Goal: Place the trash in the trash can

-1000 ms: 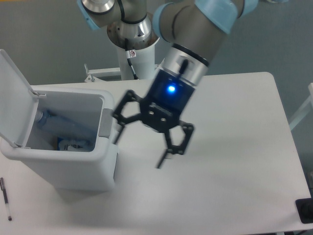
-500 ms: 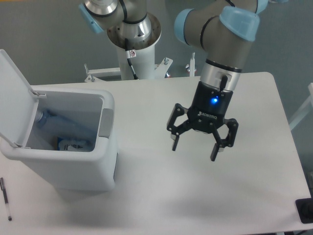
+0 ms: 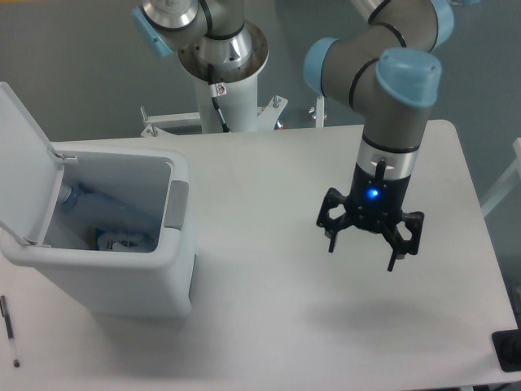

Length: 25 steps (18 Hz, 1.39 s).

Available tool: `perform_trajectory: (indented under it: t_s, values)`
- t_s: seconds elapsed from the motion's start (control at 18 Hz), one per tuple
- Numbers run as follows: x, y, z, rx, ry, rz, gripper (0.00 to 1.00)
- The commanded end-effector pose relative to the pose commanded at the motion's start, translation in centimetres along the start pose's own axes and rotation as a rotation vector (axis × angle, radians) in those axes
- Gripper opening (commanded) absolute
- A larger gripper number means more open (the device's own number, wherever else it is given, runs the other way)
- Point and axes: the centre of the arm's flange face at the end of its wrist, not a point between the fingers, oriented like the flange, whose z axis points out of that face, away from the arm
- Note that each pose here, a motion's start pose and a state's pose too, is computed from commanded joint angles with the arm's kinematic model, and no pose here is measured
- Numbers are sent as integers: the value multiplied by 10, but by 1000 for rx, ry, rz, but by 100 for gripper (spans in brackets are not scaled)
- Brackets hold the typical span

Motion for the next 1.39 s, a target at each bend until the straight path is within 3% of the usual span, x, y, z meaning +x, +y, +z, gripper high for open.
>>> perform_trajectory:
  t_s: [0.17,0.44,1.0,1.39]
  values:
    - [-8,12,11,-134,8,56,100]
    - [-4,16,14,-205,25,110,100]
    - [10,13,19,-253,40,130,100]
    - [17,18,15,-278,99,124,100]
